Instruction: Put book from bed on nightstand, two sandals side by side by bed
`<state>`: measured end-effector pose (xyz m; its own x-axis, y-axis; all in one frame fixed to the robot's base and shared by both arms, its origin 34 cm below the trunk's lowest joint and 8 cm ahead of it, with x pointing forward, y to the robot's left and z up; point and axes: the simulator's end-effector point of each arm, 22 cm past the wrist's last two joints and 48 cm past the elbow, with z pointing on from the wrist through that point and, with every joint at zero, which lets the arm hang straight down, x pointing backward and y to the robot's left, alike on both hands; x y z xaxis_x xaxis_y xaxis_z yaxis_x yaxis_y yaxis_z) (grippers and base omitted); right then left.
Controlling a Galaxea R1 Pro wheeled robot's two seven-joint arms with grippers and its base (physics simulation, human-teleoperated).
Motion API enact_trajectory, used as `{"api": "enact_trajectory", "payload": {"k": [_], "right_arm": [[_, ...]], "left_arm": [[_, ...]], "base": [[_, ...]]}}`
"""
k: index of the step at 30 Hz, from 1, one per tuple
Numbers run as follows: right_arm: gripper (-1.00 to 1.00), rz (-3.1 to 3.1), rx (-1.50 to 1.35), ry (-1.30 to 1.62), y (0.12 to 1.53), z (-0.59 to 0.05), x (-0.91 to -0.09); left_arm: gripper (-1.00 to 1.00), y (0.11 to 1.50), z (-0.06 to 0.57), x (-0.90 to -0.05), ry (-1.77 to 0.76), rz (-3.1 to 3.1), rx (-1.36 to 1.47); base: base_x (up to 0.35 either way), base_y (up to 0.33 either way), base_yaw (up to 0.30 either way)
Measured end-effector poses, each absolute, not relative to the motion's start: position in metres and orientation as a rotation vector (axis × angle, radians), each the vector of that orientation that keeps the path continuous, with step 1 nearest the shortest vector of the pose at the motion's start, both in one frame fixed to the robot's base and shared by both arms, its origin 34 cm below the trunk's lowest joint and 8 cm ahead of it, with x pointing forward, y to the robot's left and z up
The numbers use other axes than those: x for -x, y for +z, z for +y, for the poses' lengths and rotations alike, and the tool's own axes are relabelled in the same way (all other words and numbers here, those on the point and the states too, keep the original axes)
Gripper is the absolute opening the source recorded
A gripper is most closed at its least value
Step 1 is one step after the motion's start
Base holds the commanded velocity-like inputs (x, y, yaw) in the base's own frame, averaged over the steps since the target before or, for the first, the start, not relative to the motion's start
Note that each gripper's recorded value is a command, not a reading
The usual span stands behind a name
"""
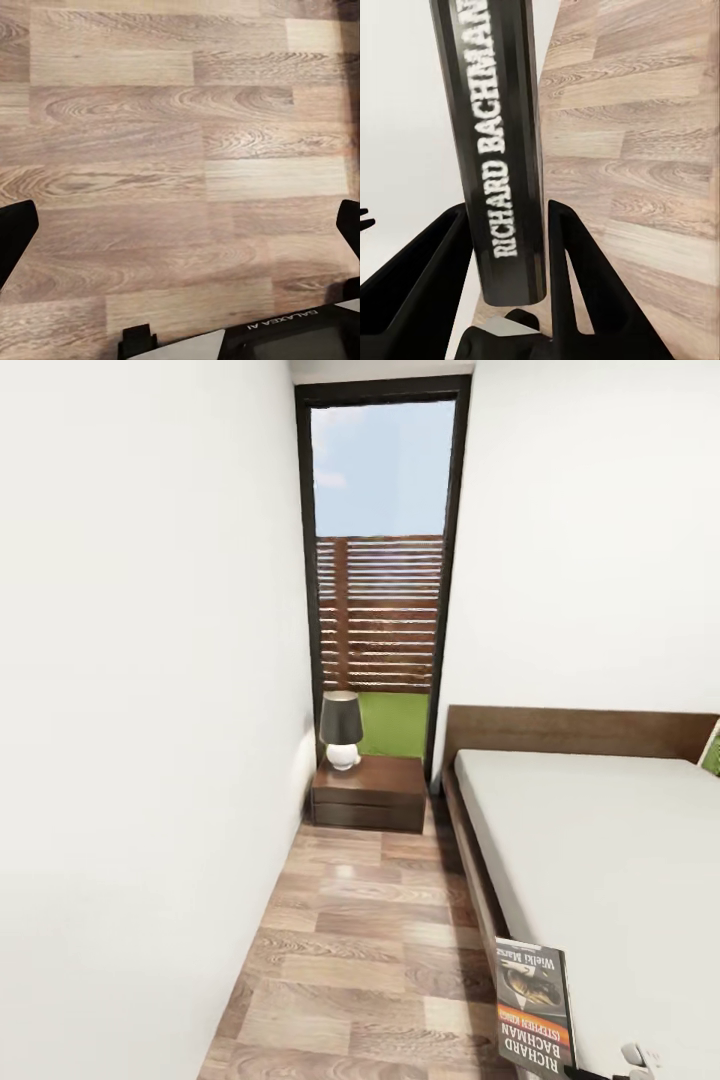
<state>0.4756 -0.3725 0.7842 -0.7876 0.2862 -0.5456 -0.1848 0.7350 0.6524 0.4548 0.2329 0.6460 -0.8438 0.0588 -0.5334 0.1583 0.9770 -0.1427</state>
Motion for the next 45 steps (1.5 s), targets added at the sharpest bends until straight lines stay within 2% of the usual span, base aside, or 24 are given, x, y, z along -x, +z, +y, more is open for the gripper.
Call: {"api": "enact_trajectory", "payload": {"k": [15, 45], "right_arm": [[-1.00, 2.292, -0.074, 0.952, 0.7839, -0.3723, -0.4751], [-1.00, 2.292, -0.073, 0.952, 0.7838, -0.3722, -0.4749]], "left_arm": [[1.00, 0.6460, 0.2330, -0.4547, -0.245, 2.571, -0.153], [1.00, 0.6460, 0.2330, -0.4547, -0.245, 2.571, -0.153]], "base": [[0.323, 0.000, -0.007], [0.327, 0.000, -0.064]]}}
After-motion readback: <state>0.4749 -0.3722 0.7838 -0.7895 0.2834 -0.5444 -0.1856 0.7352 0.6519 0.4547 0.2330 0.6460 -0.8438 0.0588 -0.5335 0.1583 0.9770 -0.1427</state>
